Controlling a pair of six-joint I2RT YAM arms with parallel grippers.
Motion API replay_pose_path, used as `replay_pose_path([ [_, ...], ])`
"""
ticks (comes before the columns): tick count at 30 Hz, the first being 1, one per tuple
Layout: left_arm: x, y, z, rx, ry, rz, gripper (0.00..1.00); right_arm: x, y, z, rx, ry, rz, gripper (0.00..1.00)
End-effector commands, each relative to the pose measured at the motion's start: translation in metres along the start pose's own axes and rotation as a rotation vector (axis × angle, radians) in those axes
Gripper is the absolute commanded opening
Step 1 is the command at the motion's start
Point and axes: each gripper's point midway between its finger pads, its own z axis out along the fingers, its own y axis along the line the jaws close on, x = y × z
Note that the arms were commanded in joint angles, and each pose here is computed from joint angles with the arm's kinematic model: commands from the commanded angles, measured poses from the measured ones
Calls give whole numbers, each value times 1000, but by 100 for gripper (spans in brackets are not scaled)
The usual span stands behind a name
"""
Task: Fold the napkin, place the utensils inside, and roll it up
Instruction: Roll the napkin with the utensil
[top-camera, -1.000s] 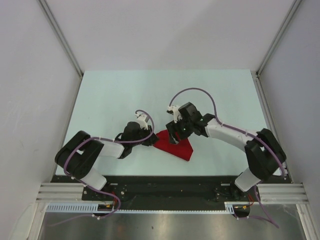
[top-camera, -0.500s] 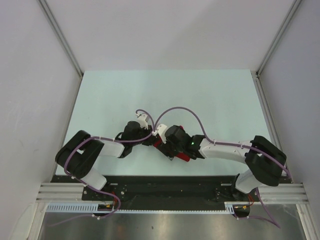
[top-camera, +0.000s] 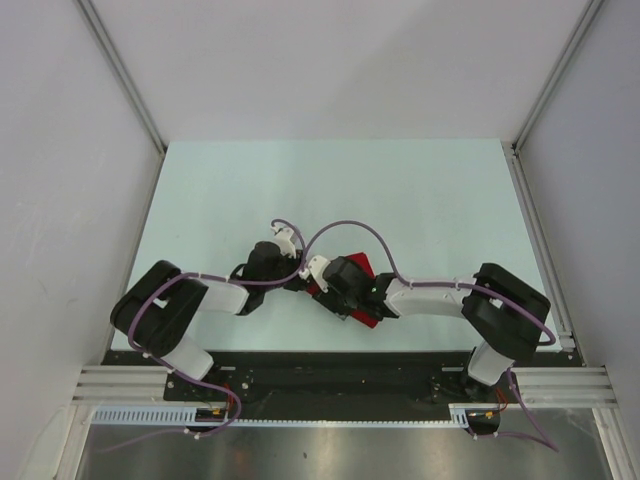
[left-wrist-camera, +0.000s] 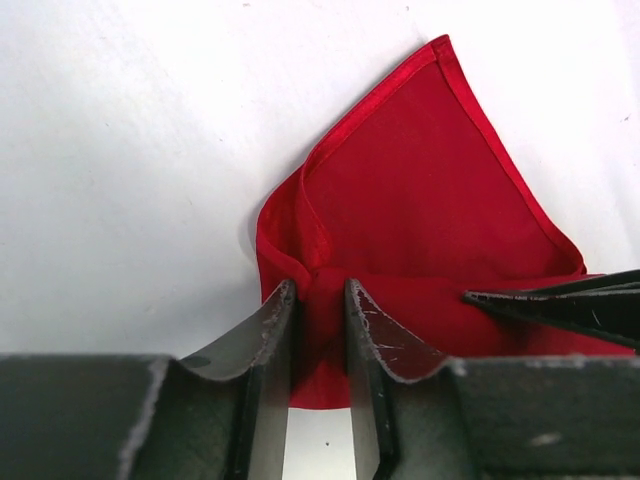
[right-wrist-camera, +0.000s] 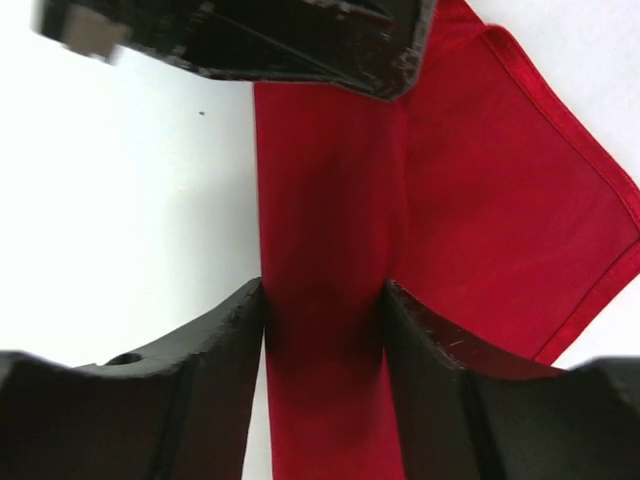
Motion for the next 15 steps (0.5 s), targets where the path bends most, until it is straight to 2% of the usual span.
replay_pose_path([
  [1,-11,-5,-1,13,-15,16,33,6,0,3,-29,8,77,50],
  [4,-19,-10,-3,21,-33,19,42,15,2,3,-79,37,126,46],
  [10,-46,-11,-13,-38,-93,37,68,36,18,8,-238,117,256,39],
  [15,-54,5,-28,-136,-126,26,73,46,31,7,-385,162,386,38],
])
